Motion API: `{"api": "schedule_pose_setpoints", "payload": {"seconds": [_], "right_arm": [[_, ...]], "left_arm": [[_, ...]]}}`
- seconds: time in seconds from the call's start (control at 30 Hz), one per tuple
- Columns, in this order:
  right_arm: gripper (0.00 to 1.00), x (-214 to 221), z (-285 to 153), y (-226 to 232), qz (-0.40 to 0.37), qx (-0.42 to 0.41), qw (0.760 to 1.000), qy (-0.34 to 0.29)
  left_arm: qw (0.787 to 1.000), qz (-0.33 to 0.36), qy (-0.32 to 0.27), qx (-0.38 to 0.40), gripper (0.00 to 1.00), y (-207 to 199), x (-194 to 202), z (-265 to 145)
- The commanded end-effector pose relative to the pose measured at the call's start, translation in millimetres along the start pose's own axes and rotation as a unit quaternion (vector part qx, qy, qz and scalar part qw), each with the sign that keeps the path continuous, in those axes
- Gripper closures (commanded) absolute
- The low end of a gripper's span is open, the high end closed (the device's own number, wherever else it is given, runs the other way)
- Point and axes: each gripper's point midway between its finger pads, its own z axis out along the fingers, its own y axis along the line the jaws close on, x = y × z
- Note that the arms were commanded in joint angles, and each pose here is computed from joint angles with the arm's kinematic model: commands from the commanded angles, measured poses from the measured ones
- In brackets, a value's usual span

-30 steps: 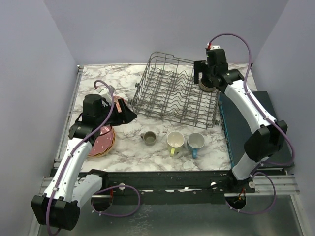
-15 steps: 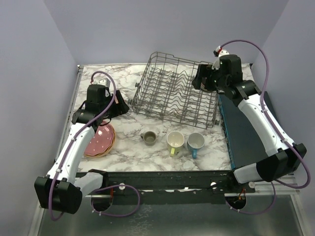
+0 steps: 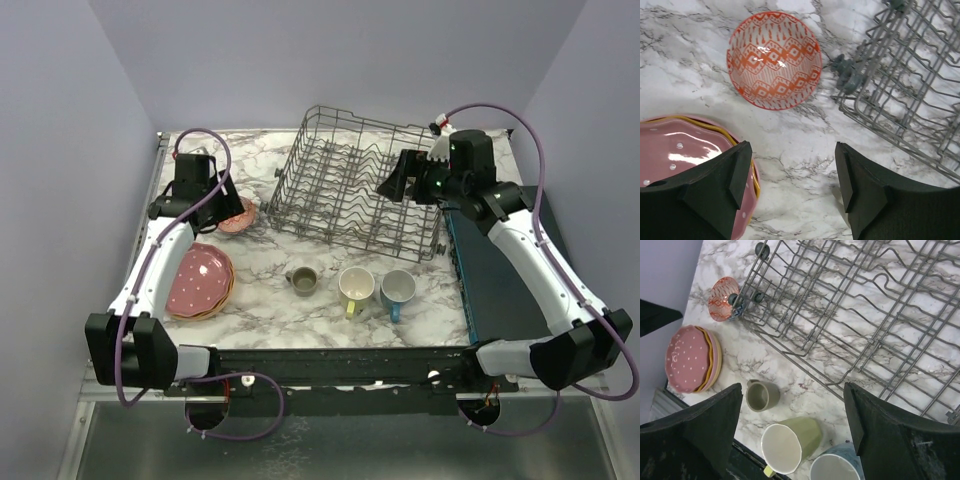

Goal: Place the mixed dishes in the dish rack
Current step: Pick up the bowl from the center of the board.

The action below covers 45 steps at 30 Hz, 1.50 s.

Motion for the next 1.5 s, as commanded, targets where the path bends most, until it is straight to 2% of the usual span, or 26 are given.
{"api": "schedule_pose_setpoints", "payload": {"seconds": [0.0, 0.27, 0.93, 1.23, 1.47], "right_arm": [[0.13, 5, -14, 18, -0.002, -0.044, 0.999, 0.000], [0.13, 16, -22, 22, -0.002, -0.059, 0.998, 0.007], [0.13, 29, -33, 24, -0.006, -0.071, 0.997, 0.014], [0.13, 32, -31, 21, -0.003, -0.066, 0.998, 0.021], [0.14, 33, -27, 23, 0.006, -0.073, 0.997, 0.027]], "left_arm": [[0.999, -0.011, 0.001, -0.053, 0.27, 29, -14, 14], [0.992, -0.041, 0.016, -0.114, 0.28, 68, -21, 46], [0.986, -0.051, 0.076, -0.140, 0.33, 85, -11, 119], [0.983, -0.055, 0.104, -0.141, 0.41, 87, 4, 136], [0.980, -0.055, 0.123, -0.144, 0.53, 92, 18, 142]]}}
